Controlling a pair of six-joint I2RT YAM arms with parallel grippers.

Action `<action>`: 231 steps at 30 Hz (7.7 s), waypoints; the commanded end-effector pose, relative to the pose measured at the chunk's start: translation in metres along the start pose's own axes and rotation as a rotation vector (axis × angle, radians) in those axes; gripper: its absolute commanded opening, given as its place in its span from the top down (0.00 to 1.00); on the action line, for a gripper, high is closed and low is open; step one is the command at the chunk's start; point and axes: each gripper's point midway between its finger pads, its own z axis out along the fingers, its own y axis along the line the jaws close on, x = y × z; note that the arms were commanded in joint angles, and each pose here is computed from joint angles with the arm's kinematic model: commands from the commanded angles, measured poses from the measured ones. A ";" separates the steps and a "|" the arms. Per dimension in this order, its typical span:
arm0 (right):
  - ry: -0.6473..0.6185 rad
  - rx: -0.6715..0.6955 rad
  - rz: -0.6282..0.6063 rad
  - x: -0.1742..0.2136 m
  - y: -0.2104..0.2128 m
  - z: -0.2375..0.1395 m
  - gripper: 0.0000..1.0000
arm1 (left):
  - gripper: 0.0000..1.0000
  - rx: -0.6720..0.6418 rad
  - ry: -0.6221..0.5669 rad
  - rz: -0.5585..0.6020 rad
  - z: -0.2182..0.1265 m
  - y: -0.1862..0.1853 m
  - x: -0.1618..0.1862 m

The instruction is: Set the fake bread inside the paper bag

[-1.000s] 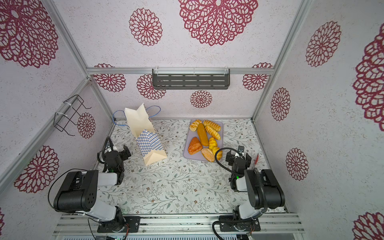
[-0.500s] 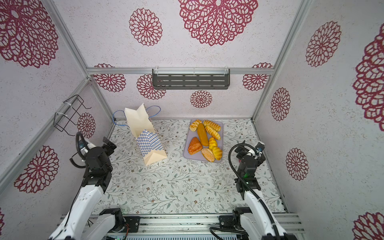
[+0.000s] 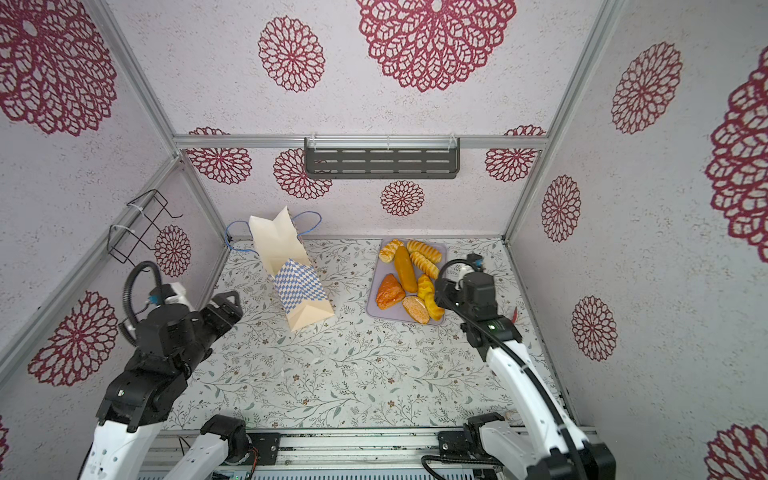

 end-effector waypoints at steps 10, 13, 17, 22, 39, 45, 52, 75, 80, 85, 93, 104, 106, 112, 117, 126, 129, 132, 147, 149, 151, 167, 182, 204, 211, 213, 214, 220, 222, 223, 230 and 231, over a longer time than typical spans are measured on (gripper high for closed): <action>0.329 -0.018 -0.195 0.086 0.079 0.087 0.38 | 0.14 0.137 0.152 0.115 0.041 -0.115 0.103; 0.350 0.071 -0.202 0.090 0.062 0.089 0.38 | 0.14 0.180 0.166 0.142 0.049 -0.138 0.116; 0.337 0.154 -0.170 0.080 0.027 0.067 0.33 | 0.13 0.201 0.232 0.243 0.062 -0.171 0.149; 0.282 0.270 -0.004 0.055 -0.044 0.016 0.26 | 0.12 0.270 0.300 0.326 0.078 -0.213 0.194; 0.278 0.652 0.435 0.076 -0.223 -0.034 0.01 | 0.03 0.369 0.379 0.400 0.109 -0.259 0.224; 0.336 0.675 0.440 0.099 -0.238 -0.022 0.01 | 0.03 0.371 0.390 0.368 0.113 -0.248 0.221; 0.396 0.659 0.460 0.117 -0.246 -0.003 0.02 | 0.03 0.355 0.382 0.324 0.116 -0.231 0.210; 0.454 0.636 0.356 0.099 -0.234 0.019 0.15 | 0.03 0.330 0.376 0.283 0.120 -0.218 0.208; 0.466 0.633 0.345 0.106 -0.235 0.026 0.22 | 0.03 0.327 0.365 0.274 0.118 -0.213 0.206; 0.460 0.659 0.313 0.108 -0.231 0.033 0.25 | 0.03 0.320 0.357 0.269 0.116 -0.208 0.204; 0.445 0.705 0.325 0.112 -0.239 0.039 0.24 | 0.02 0.312 0.335 0.249 0.111 -0.200 0.197; 0.415 0.720 0.377 0.118 -0.245 0.049 0.23 | 0.02 0.309 0.326 0.231 0.103 -0.191 0.192; 0.411 0.729 0.375 0.119 -0.246 0.047 0.25 | 0.02 0.308 0.324 0.228 0.102 -0.189 0.191; 0.343 0.735 0.354 0.105 -0.244 0.036 0.40 | 0.02 0.307 0.317 0.228 0.099 -0.187 0.188; 0.248 0.715 0.308 0.079 -0.233 0.014 0.53 | 0.02 0.310 0.316 0.245 0.097 -0.190 0.185; 0.146 0.548 0.236 0.037 -0.189 -0.016 0.59 | 0.02 0.333 0.312 0.289 0.096 -0.205 0.176; 0.115 0.427 0.224 0.022 -0.163 -0.020 0.62 | 0.03 0.328 0.314 0.306 0.098 -0.209 0.171; 0.061 0.334 0.212 0.002 -0.140 -0.028 0.63 | 0.03 0.334 0.314 0.305 0.100 -0.213 0.164; 0.193 0.028 0.002 -0.017 -0.038 -0.033 0.67 | 0.01 0.265 0.192 0.312 0.068 -0.189 0.053; 0.228 0.008 -0.021 -0.013 -0.028 -0.031 0.66 | 0.01 0.217 0.158 0.315 0.059 -0.175 0.029; 0.261 -0.019 -0.043 -0.012 -0.018 -0.030 0.63 | 0.00 0.157 0.122 0.320 0.049 -0.157 0.006; 0.315 -0.113 -0.108 -0.039 0.031 0.008 0.60 | 0.03 -0.251 0.138 0.192 0.035 -0.010 -0.068; 0.396 0.242 -0.266 -0.055 -0.032 0.052 0.52 | 0.01 -0.254 0.235 0.156 0.126 0.000 -0.064; 0.474 0.304 -0.302 -0.048 -0.052 0.063 0.48 | 0.72 -0.239 0.247 0.271 0.150 -0.002 -0.067; 0.406 0.240 -0.271 -0.060 -0.033 0.035 0.48 | 1.00 -0.139 0.278 0.300 0.138 -0.019 -0.062; 0.408 0.210 -0.258 -0.057 -0.027 0.026 0.48 | 1.00 -0.101 0.294 0.307 0.131 -0.024 -0.058; 0.410 0.194 -0.252 -0.054 -0.023 0.021 0.48 | 1.00 -0.075 0.303 0.310 0.126 -0.028 -0.056; 0.452 0.170 -0.208 -0.028 -0.022 -0.006 0.47 | 1.00 0.032 0.340 0.302 0.099 -0.040 -0.041; 0.469 0.165 -0.190 -0.018 -0.023 -0.013 0.47 | 1.00 0.056 0.354 0.290 0.091 -0.041 -0.034; 0.477 0.162 -0.180 -0.012 -0.023 -0.017 0.47 | 1.00 0.078 0.362 0.280 0.088 -0.042 -0.030; 0.526 0.181 -0.159 0.014 -0.029 -0.029 0.45 | 1.00 0.187 0.360 0.171 0.079 -0.048 -0.009; 0.531 0.187 -0.158 0.016 -0.031 -0.030 0.45 | 1.00 0.208 0.360 0.160 0.077 -0.050 -0.007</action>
